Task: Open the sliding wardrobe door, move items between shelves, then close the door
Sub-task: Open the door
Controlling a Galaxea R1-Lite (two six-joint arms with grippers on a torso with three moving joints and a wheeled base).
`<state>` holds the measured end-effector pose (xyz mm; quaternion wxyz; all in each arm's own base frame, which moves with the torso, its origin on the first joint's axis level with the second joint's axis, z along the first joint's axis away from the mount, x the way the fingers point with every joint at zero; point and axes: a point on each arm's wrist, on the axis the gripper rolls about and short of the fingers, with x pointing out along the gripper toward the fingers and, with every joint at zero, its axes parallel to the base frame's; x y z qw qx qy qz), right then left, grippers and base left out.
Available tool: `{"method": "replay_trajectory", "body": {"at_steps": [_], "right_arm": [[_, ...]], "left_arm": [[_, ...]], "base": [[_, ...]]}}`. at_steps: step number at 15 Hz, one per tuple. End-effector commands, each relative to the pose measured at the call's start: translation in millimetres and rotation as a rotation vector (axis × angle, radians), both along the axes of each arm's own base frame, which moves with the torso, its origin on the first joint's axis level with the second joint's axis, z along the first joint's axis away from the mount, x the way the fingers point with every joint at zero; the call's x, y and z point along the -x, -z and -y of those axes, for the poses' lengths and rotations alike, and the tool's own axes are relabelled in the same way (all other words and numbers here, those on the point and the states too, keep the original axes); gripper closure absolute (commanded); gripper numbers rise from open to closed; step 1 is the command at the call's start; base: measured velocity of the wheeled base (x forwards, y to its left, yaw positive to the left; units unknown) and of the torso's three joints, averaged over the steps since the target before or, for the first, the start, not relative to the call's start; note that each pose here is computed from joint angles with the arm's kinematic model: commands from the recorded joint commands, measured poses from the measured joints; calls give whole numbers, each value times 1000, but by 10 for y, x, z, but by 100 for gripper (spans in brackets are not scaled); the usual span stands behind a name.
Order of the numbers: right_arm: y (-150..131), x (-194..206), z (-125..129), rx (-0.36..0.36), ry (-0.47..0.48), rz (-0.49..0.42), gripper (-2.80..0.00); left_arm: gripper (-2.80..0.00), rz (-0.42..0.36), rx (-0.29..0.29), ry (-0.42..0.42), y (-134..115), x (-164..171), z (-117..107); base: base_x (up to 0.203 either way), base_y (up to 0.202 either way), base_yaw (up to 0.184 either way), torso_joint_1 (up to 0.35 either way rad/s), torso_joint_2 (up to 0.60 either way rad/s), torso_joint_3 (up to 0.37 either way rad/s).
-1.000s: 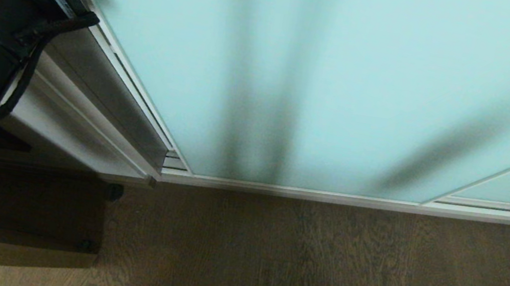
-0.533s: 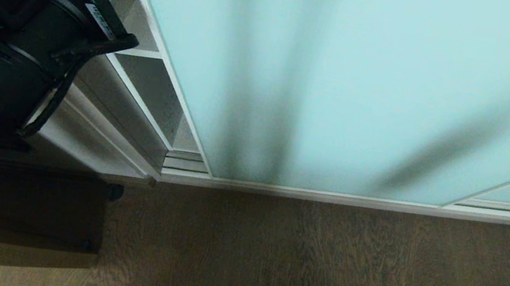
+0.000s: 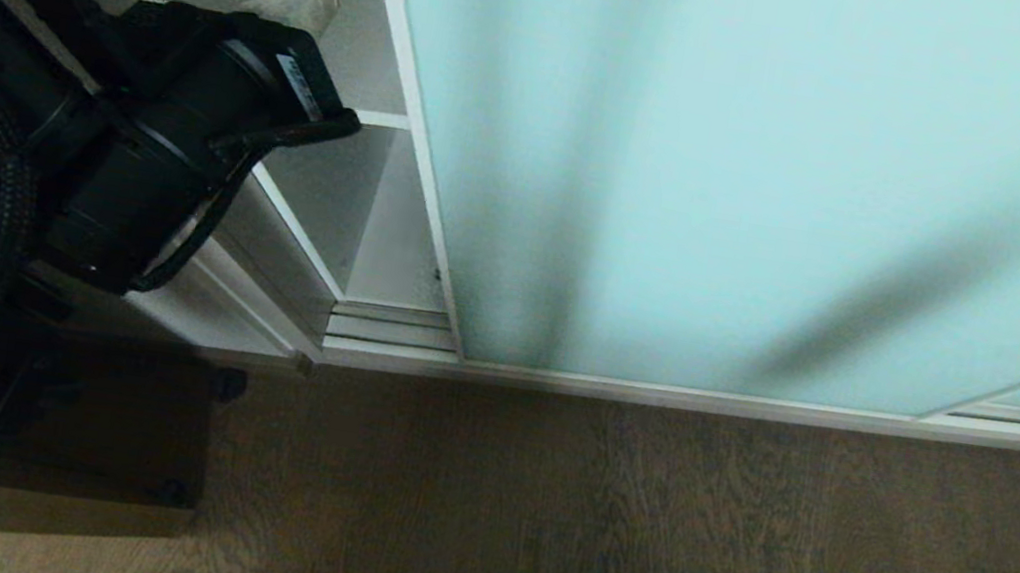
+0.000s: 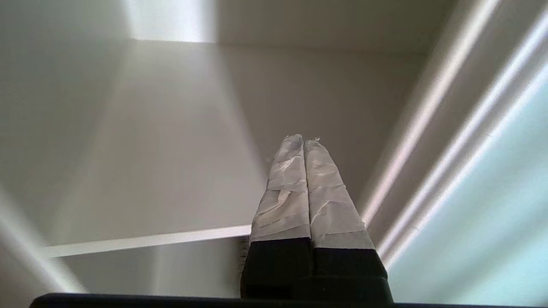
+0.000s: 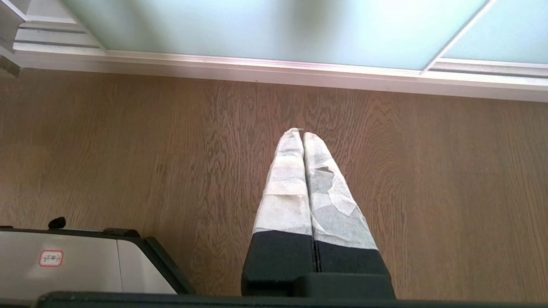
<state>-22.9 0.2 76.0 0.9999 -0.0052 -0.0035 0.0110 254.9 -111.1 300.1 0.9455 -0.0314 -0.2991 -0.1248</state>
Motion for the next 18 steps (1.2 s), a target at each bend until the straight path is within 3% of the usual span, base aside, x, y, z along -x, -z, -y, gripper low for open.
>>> {"method": "replay_trajectory", "body": {"at_steps": [1,12,18], "right_arm": [[0,1,0,0,-1,2,0],[0,1,0,0,-1,2,0],[0,1,0,0,-1,2,0]], "left_arm": [[0,-14,-4,56,61,-49,216],[0,-40,-28,211,322,-374,1111],[0,-37,-28,256,405,-391,1440]], "base": [[0,0,0,0,0,0],[0,0,0,0,0,0],[0,0,0,0,0,0]]}}
